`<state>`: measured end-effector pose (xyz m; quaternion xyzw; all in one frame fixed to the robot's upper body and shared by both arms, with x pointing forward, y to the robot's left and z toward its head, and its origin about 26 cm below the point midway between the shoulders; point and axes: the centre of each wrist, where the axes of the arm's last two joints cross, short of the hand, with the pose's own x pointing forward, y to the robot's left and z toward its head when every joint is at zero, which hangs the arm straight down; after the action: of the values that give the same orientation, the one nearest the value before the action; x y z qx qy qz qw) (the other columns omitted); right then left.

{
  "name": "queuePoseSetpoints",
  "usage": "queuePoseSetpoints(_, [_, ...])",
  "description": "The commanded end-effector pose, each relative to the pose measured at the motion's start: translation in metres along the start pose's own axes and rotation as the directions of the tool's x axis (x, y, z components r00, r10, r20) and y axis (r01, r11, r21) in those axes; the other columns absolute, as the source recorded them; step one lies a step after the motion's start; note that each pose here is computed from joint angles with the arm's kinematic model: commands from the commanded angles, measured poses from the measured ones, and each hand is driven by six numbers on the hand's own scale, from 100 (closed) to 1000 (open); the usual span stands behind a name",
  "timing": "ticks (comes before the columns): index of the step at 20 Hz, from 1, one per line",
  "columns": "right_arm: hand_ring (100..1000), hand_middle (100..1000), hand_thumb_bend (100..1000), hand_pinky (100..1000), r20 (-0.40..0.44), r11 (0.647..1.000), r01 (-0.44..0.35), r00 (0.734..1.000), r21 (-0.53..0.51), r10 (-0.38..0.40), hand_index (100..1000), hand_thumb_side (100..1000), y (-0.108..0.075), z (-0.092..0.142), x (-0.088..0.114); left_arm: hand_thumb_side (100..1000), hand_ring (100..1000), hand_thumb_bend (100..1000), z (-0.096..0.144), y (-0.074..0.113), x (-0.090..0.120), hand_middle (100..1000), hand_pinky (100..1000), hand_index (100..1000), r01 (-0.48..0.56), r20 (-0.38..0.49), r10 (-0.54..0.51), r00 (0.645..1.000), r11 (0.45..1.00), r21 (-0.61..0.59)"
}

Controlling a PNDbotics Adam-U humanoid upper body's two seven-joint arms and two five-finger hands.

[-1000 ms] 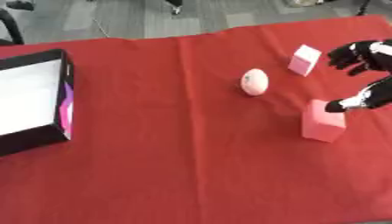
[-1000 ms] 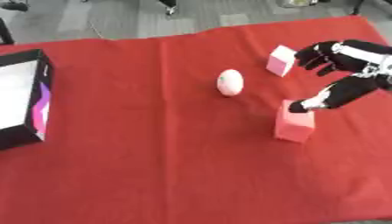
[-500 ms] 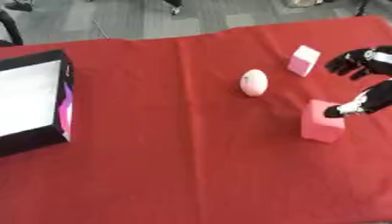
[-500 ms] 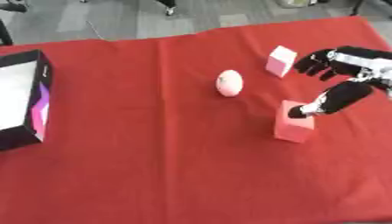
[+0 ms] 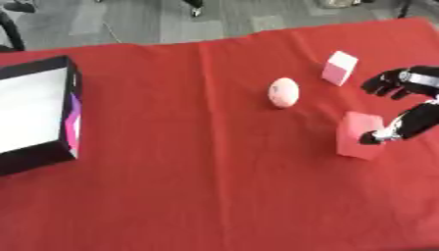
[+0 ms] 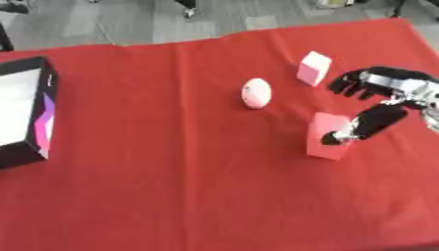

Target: Pick up the objects with one hand, pass them to the other hand, and then place them into the box on the other side of the table.

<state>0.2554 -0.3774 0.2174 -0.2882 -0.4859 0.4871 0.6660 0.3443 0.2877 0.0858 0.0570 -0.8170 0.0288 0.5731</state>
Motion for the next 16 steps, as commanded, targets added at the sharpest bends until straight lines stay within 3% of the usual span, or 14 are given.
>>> queuePoseSetpoints(1, [883, 836, 667, 874, -0.006, 0.999, -0.055, 0.998, 0.003, 0.055, 884, 231, -0.006, 0.003, 0.005, 810, 730, 206, -0.004, 0.004, 0.007, 719, 780, 787, 0.017, 0.022, -0.017, 1.000, 1.000, -0.012])
queuePoseSetpoints(16, [877, 834, 643, 881, -0.070, 0.994, -0.076, 0.994, 0.073, 0.081, 872, 233, 0.009, 0.001, 0.000, 815, 732, 201, -0.004, 0.002, 0.007, 721, 780, 787, 0.014, 0.021, -0.013, 1.000, 1.000, -0.022])
